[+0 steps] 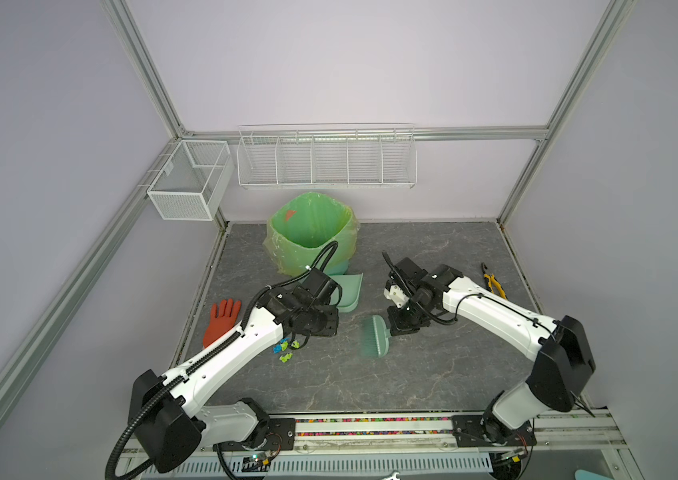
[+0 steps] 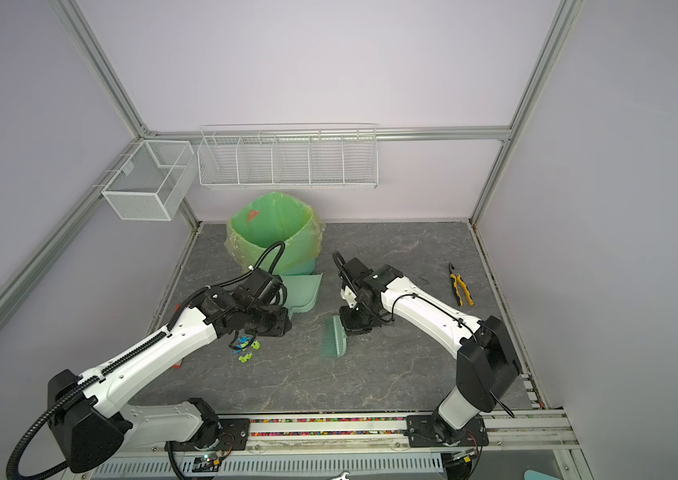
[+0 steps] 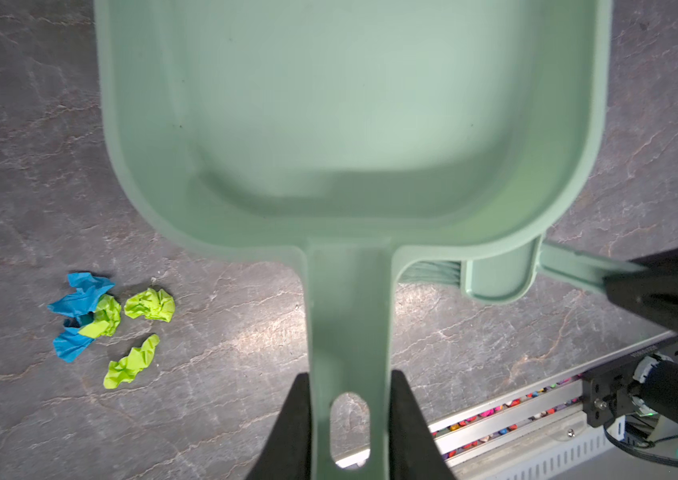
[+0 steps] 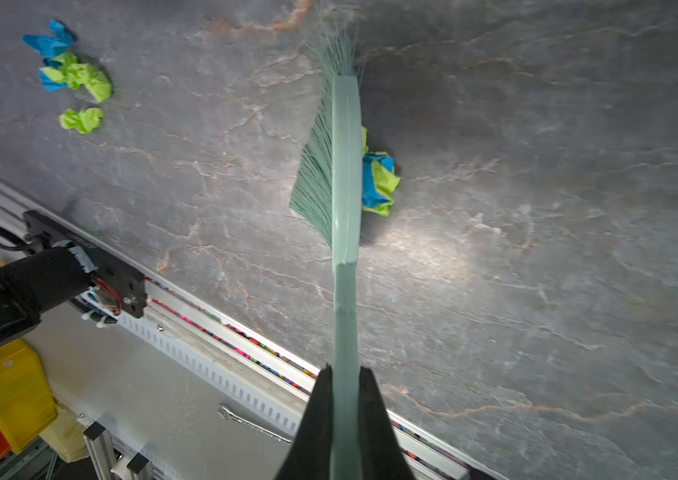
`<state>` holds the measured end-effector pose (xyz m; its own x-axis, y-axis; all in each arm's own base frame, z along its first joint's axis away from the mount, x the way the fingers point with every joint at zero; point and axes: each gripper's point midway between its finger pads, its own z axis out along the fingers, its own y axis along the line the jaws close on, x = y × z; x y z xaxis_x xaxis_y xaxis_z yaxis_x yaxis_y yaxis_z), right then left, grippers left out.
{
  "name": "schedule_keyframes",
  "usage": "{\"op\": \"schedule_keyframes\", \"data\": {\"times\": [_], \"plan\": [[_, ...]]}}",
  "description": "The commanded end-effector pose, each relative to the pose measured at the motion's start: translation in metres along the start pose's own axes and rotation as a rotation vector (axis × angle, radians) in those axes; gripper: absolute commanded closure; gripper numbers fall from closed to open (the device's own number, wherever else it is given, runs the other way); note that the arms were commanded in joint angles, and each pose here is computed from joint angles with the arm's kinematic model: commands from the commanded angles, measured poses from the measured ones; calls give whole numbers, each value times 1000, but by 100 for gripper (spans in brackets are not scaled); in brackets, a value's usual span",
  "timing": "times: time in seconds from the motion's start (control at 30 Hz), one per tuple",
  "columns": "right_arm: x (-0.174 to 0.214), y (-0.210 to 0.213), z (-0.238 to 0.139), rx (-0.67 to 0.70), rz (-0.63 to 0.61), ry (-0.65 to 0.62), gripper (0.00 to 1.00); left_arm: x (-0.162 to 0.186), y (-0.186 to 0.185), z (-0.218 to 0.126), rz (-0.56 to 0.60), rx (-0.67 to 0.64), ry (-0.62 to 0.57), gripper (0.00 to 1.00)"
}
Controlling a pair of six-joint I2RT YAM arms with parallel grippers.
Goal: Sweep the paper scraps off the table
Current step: 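Sweep the lime-and-blue scraps toward the dustpan with the right gripper's brush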
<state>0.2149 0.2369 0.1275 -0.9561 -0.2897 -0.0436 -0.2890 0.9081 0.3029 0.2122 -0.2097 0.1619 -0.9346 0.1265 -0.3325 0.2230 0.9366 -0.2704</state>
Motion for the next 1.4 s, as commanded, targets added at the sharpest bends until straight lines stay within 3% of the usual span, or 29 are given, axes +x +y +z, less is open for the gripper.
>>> {"op": "schedule_keyframes", "data": {"times": [0.0, 0.23, 0.33, 0.5, 0.57, 0.9, 1.37], "plan": [[24, -53, -2, 168, 5, 89, 93, -10, -7, -2, 12, 20, -19, 100], [19, -101, -26, 231, 69, 64, 93, -25, -34, 14, 20, 80, -39, 100], [14, -96, -34, 144, 94, 22, 93, -38, -50, 24, 28, 115, -52, 100], [-1, -55, -56, -85, 124, -101, 93, -63, -57, 32, 77, 66, -69, 100], [-6, -48, -66, -117, 146, -155, 93, -67, -61, 34, 102, 59, -60, 100], [0, -79, -95, 29, 212, -215, 93, -58, -44, 43, 151, -30, -19, 100], [6, -109, -122, 185, 259, -223, 93, 9, -69, 55, 285, -9, 48, 100]]}}
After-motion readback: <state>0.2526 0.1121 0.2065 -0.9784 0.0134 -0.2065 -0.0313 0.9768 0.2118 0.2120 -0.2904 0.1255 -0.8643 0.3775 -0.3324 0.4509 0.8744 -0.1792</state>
